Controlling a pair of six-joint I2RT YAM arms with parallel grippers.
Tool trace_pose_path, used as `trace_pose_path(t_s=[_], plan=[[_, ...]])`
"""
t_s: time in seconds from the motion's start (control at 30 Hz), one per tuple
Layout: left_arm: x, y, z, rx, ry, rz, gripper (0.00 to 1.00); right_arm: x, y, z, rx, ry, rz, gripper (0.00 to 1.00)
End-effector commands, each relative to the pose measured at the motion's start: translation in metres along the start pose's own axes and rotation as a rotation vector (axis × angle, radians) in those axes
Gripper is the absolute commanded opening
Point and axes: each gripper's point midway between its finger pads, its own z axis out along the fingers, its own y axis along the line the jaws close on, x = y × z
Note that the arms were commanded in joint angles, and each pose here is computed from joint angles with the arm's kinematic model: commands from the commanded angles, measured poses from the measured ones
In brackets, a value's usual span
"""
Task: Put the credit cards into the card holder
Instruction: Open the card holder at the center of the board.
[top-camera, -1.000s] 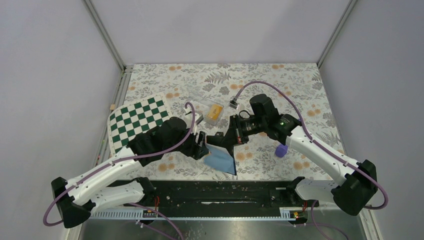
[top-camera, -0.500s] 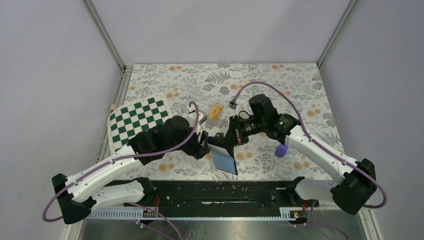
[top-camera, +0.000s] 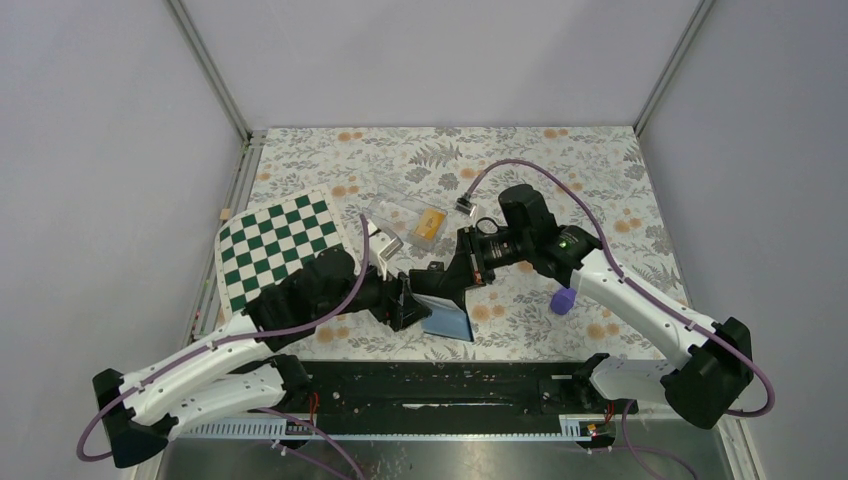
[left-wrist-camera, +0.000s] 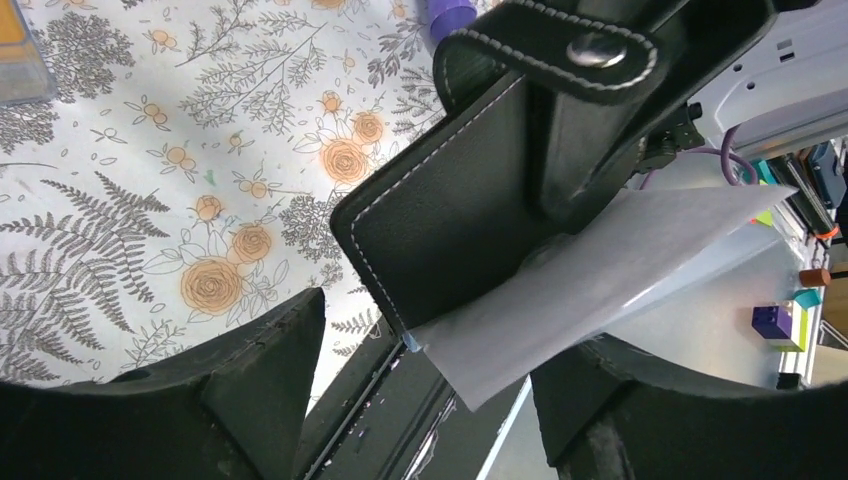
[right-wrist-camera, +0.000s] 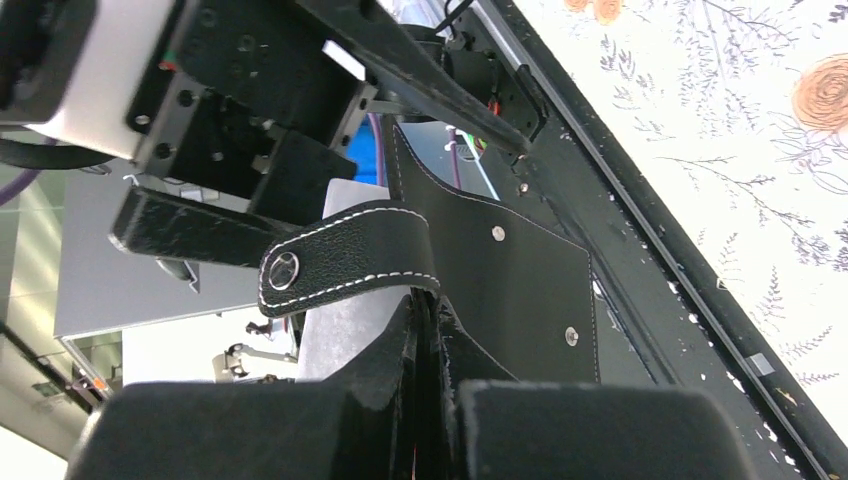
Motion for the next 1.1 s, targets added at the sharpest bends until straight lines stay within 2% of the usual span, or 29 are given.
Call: trace_pose_path(t_s=[0.0,0.2,0.3,0.4,0.47,0.5,0.53,0.6,0.7,0.87,1.0,1.07], plan=[[-0.022,-0.016,-0.001,0.085,-0.111,-0.019,0.72,-0.01,0.04,-0.009,-0.128,-0.017,-0.051,0.0],[-0.03,-0.018,-0.001,0.112,-0.166,-0.03,0.71,-0.007,0.054,-0.014,-0.188,-0.001,-0.055,0.0],[-0.036,-0.028,-0.003,0.17,-0.205,-0.027,0.66,-0.005,0.056,-0.016,-0.197,0.003,-0.058,0.0],[-0.04,-0.037,-0.008,0.224,-0.235,-0.02,0.44,-0.005,0.055,-0.016,-0.194,-0.001,-0.057,0.0],[-0.042,-0.04,-0.011,0.243,-0.245,-0.012,0.22,-0.007,0.054,-0.015,-0.187,-0.011,-0.057,0.0],[-0.041,-0.04,-0.012,0.242,-0.245,-0.008,0.08,-0.008,0.054,-0.015,-0.184,-0.015,-0.057,0.0],[-0.041,-0.04,-0.013,0.237,-0.244,-0.008,0.0,-0.009,0.053,-0.014,-0.178,-0.022,-0.056,0.0],[-0.039,-0.037,-0.014,0.219,-0.239,-0.014,0.0,-0.013,0.051,-0.013,-0.167,-0.037,-0.059,0.05],[-0.039,-0.03,-0.016,0.177,-0.235,-0.03,0.0,-0.019,0.045,-0.014,-0.115,-0.069,-0.071,0.28],[-0.035,-0.023,-0.016,0.127,-0.195,-0.064,0.0,-0.033,0.031,-0.035,0.08,-0.175,-0.151,0.72],[-0.03,-0.024,-0.015,0.118,-0.143,-0.092,0.0,-0.03,0.019,-0.053,0.204,-0.197,-0.215,0.91],[-0.027,-0.026,-0.014,0.12,-0.11,-0.105,0.0,-0.024,0.017,-0.057,0.222,-0.178,-0.25,0.95]])
